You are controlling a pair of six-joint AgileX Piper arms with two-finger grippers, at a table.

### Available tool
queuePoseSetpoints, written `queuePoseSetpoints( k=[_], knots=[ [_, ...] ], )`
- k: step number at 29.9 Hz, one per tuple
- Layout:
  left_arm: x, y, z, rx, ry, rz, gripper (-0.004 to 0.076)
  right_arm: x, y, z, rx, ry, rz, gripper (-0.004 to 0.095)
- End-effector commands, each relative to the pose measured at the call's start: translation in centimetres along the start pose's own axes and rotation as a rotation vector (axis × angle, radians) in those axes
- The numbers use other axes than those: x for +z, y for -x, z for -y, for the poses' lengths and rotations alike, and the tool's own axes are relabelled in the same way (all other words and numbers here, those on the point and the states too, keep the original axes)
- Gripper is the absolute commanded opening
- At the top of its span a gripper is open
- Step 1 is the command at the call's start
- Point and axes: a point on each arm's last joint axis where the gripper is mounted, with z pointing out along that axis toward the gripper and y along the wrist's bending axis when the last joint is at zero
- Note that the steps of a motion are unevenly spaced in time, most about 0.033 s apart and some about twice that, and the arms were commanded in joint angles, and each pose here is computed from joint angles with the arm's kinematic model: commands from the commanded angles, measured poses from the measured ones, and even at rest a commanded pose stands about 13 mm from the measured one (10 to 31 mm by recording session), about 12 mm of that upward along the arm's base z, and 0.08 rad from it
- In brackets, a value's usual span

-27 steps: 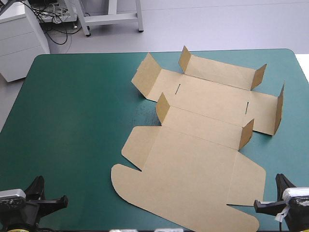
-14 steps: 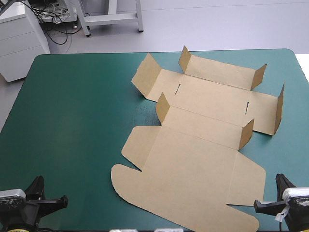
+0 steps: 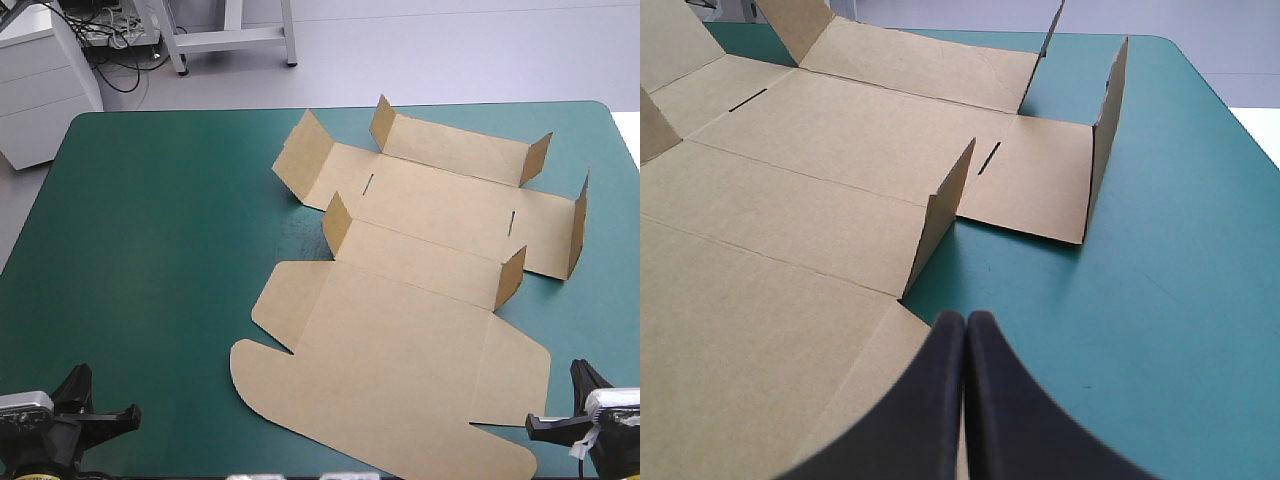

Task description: Fold the box

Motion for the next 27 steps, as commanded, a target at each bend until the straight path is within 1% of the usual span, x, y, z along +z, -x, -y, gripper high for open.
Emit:
queuePoseSetpoints(
  k=[1, 3, 4, 10, 11, 13, 15, 20, 23, 27],
  knots=[
    [-1.0, 1.4, 0.2, -0.010, -0.020, 0.116, -0.0032, -1.1, 1.4, 0.0, -0.013, -0.006, 0.135, 0.0038],
    [-1.0, 1.4, 0.2, -0.010, -0.020, 0.116, -0.0032, -1.1, 1.4, -0.3, -0.033, 0.017, 0.138, 0.0120],
    [-1.0, 1.4, 0.2, -0.010, -0.020, 0.116, -0.0032, -1.1, 1.4, -0.4, -0.045, 0.028, 0.140, 0.0179],
    [-1.0, 1.4, 0.2, -0.010, -0.020, 0.116, -0.0032, -1.2, 1.5, -0.5, -0.063, 0.043, 0.143, 0.0571],
    [-1.0, 1.4, 0.2, -0.010, -0.020, 0.116, -0.0032, -1.2, 1.5, -0.5, -0.063, 0.043, 0.143, 0.0619],
    [-1.0, 1.4, 0.2, -0.010, -0.020, 0.116, -0.0032, -1.2, 1.5, -0.5, -0.063, 0.043, 0.143, 0.0677],
    [-1.0, 1.4, 0.2, -0.010, -0.020, 0.116, -0.0032, -1.2, 1.5, -0.5, -0.061, 0.044, 0.143, 0.0707],
    [-1.0, 1.4, 0.2, -0.010, -0.020, 0.116, -0.0032, -0.4, 1.6, -0.5, -0.054, 0.047, 0.093, 0.0714],
    [-1.0, 1.4, 0.2, -0.010, -0.020, 0.116, -0.0032, 0.2, 2.3, -0.4, 0.006, 0.052, 0.047, 0.0714],
    [-1.0, 1.4, 0.2, -0.010, -0.020, 0.118, -0.0032, 1.3, 4.6, -0.2, 0.102, 0.054, -0.012, 0.0713]
  ],
)
